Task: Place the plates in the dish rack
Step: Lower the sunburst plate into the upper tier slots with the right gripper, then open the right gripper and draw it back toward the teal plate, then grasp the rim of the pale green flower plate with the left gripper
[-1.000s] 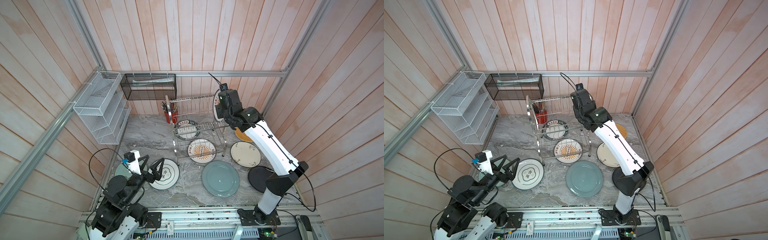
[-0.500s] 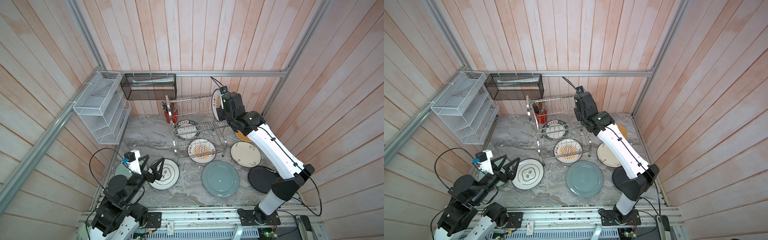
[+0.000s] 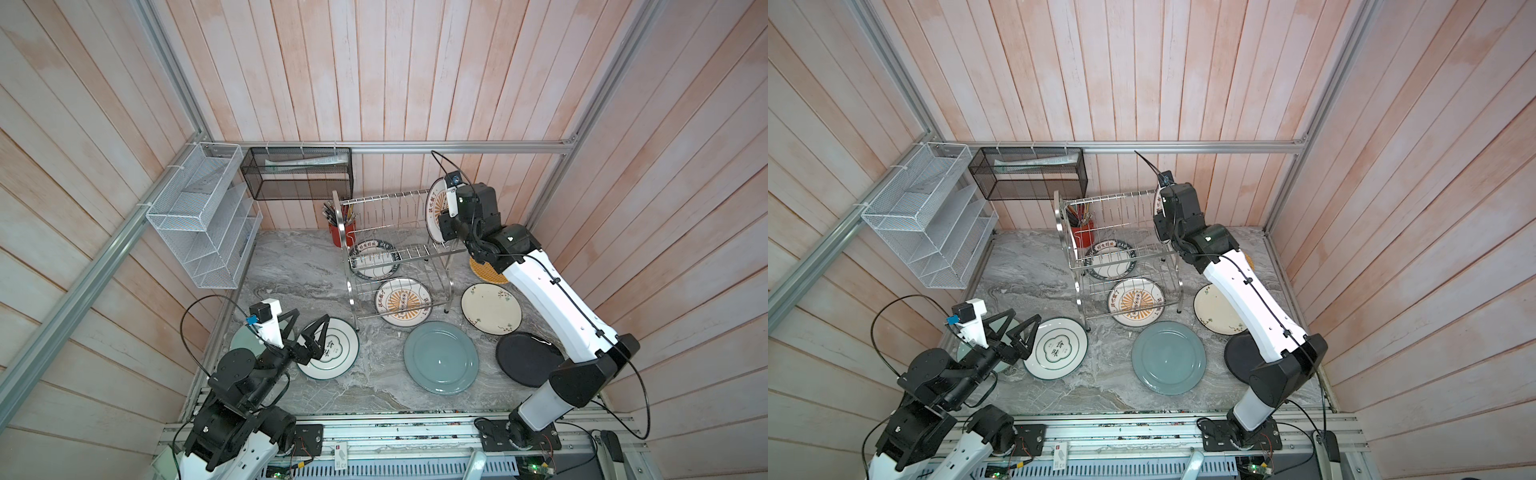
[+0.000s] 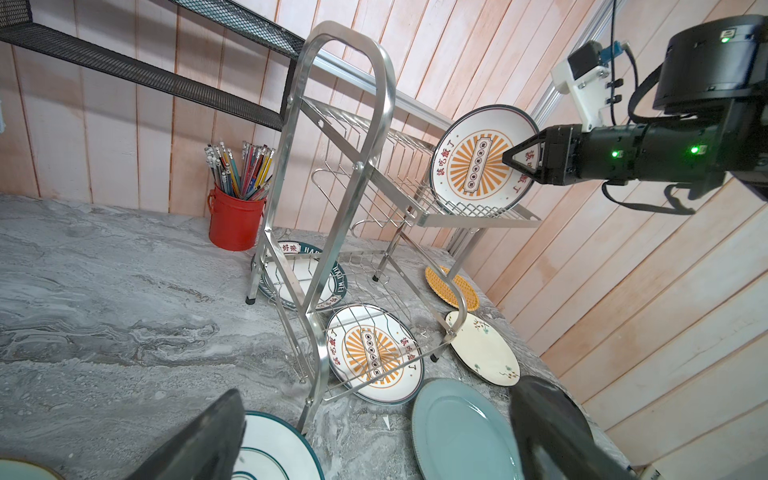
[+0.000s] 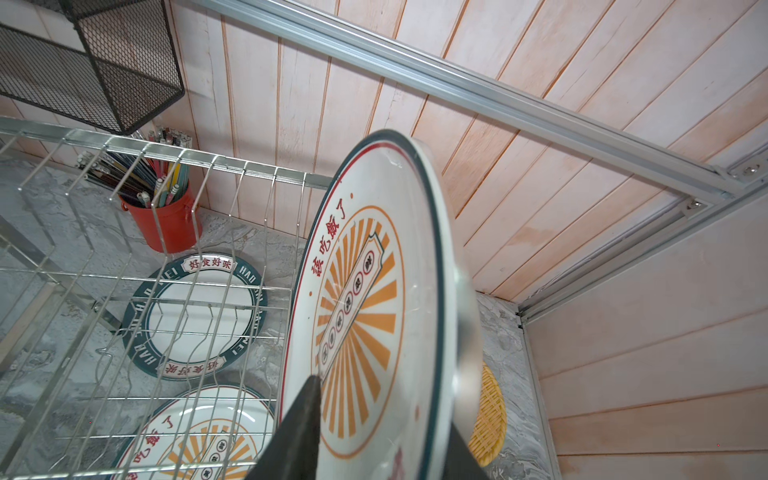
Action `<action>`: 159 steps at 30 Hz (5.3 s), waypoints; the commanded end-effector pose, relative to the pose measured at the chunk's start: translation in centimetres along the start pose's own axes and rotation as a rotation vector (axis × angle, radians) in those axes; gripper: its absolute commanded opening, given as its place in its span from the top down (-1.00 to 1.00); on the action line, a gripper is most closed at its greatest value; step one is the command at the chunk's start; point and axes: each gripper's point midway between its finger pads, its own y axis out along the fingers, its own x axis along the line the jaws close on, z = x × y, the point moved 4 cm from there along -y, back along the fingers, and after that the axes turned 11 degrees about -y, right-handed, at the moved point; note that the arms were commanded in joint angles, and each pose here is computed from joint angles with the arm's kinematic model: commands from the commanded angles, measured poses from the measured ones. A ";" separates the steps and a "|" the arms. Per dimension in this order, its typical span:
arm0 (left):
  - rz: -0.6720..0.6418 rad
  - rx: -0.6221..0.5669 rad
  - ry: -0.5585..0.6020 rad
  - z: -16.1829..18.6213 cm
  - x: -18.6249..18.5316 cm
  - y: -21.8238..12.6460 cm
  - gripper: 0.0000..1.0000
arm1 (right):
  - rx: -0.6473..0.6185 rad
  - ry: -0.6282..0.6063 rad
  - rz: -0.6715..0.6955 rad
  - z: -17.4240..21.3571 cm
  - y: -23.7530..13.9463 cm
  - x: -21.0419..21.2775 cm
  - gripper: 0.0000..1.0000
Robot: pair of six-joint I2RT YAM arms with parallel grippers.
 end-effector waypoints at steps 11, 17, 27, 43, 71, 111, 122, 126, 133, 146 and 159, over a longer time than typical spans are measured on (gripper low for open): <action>0.002 0.011 0.013 0.2 0.1 0.3 -1.00 | -0.074 0.080 -0.011 -2.6 -1.9 -1.5 -0.46; 0.001 0.015 0.011 0.3 0.1 0.4 -1.00 | -0.128 0.114 -0.080 -3.6 -3.3 -1.2 -0.62; -0.038 0.039 -0.035 0.7 0.6 0.9 -1.00 | -0.306 0.273 -0.186 -3.9 -9.5 -2.2 -0.85; -0.521 0.129 -0.664 7.9 8.2 0.2 -1.00 | -0.297 0.338 -0.351 7.3 -12.1 2.2 -0.96; -0.829 -0.212 -1.040 11.3 14.6 -4.4 -1.00 | -0.381 0.354 -0.789 18.1 -11.0 15.7 -0.95; -0.998 -0.468 -1.444 18.1 25.0 -1.3 -0.54 | -0.320 0.306 -0.875 20.8 -9.3 19.7 -0.95; -1.000 -0.557 -1.513 19.4 26.1 -2.2 0.19 | -0.326 0.306 -0.878 20.6 -9.4 19.7 -0.95; -0.990 -0.561 -1.479 18.7 25.8 -2.2 0.50 | -0.331 0.305 -0.873 20.6 -9.5 19.6 -0.96; -0.971 -0.549 -1.336 16.1 25.0 -2.3 0.89 | -0.336 0.303 -0.864 20.6 -9.6 19.4 -0.95; -0.878 -0.425 -1.117 12.0 22.9 -0.6 1.00 | -0.323 0.298 -0.841 20.8 -9.3 19.3 -0.96; -0.763 -0.413 -0.949 6.7 19.6 -0.3 1.00 | -0.311 0.290 -0.836 20.9 -9.0 19.6 -0.96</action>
